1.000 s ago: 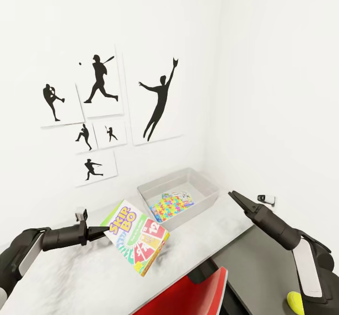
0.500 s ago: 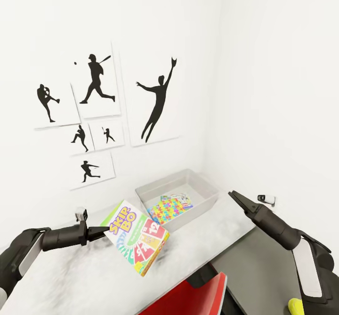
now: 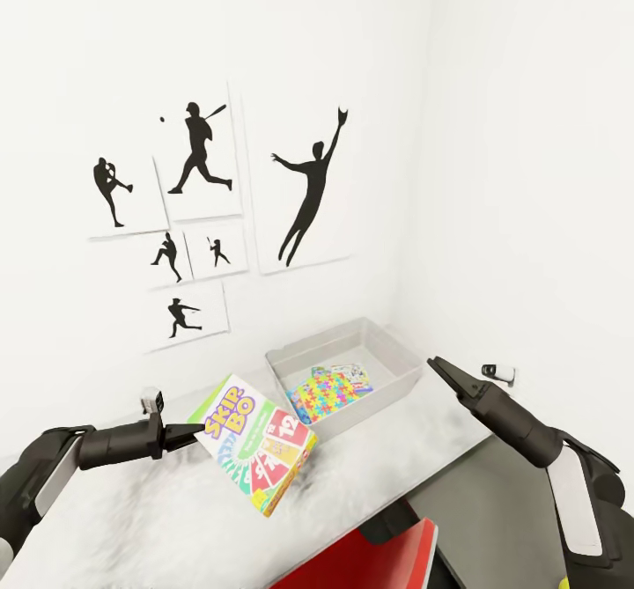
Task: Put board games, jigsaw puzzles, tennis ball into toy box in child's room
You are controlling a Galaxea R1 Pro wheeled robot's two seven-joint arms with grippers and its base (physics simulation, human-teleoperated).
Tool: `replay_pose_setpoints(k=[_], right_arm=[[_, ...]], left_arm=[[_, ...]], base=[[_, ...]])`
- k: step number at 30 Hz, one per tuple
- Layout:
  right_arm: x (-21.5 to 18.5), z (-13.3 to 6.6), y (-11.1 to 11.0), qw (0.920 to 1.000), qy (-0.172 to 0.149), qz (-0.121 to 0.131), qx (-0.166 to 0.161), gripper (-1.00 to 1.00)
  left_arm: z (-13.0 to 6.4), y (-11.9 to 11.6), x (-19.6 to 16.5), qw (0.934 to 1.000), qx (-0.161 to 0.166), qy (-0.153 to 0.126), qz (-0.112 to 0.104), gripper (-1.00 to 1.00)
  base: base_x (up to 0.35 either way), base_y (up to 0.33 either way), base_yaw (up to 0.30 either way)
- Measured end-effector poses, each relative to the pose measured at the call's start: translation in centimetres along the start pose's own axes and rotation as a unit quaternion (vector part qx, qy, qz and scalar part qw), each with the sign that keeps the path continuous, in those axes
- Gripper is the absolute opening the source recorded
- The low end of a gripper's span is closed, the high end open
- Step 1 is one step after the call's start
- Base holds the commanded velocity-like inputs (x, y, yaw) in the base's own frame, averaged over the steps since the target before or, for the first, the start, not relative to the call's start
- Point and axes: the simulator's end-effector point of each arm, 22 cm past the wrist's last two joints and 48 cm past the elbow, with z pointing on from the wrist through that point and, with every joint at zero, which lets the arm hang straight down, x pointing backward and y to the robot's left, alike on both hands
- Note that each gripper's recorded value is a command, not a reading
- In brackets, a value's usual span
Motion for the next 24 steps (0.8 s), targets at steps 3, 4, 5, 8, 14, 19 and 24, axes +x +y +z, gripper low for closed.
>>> replay_pose_setpoints(k=[3, 4, 5, 8, 14, 19, 24], right_arm=[[-0.01, 0.00, 0.02, 1.0000, 0.000, 0.001, -0.001, 1.00], [-0.01, 0.01, 0.04, 1.0000, -0.001, 0.001, -0.001, 1.00], [0.00, 0.01, 0.03, 1.0000, -0.001, 0.001, -0.001, 1.00], [-0.01, 0.00, 0.02, 1.0000, -0.001, 0.000, -0.001, 1.00], [-0.02, -0.01, 0.01, 1.0000, 0.000, 0.000, 0.000, 1.00], [-0.01, -0.01, 0.00, 1.0000, -0.001, 0.001, -0.001, 1.00], [-0.02, -0.03, -0.05, 1.0000, 0.000, 0.001, 0.001, 1.00]], left_arm=[[0.00, -0.02, -0.03, 1.0000, 0.000, 0.000, 0.000, -1.00], [-0.01, -0.01, -0.02, 1.0000, 0.000, 0.000, 0.000, -1.00], [-0.01, -0.01, -0.02, 1.0000, 0.000, 0.000, 0.000, -1.00], [0.03, 0.00, 0.00, 1.0000, 0.000, 0.000, 0.000, -1.00], [0.00, 0.01, 0.01, 1.0000, -0.001, 0.000, 0.000, -1.00], [-0.02, 0.02, 0.00, 1.0000, 0.000, 0.000, 0.000, -1.00], [-0.03, 0.01, -0.01, 1.0000, 0.000, 0.000, 0.000, -1.00]], base=[[0.000, 0.000, 0.014], [0.000, 0.000, 0.008], [0.000, 0.000, 0.005], [0.000, 0.000, 0.002], [0.037, -0.036, 0.001], [0.022, -0.021, 0.000], [0.002, -0.002, 0.000]])
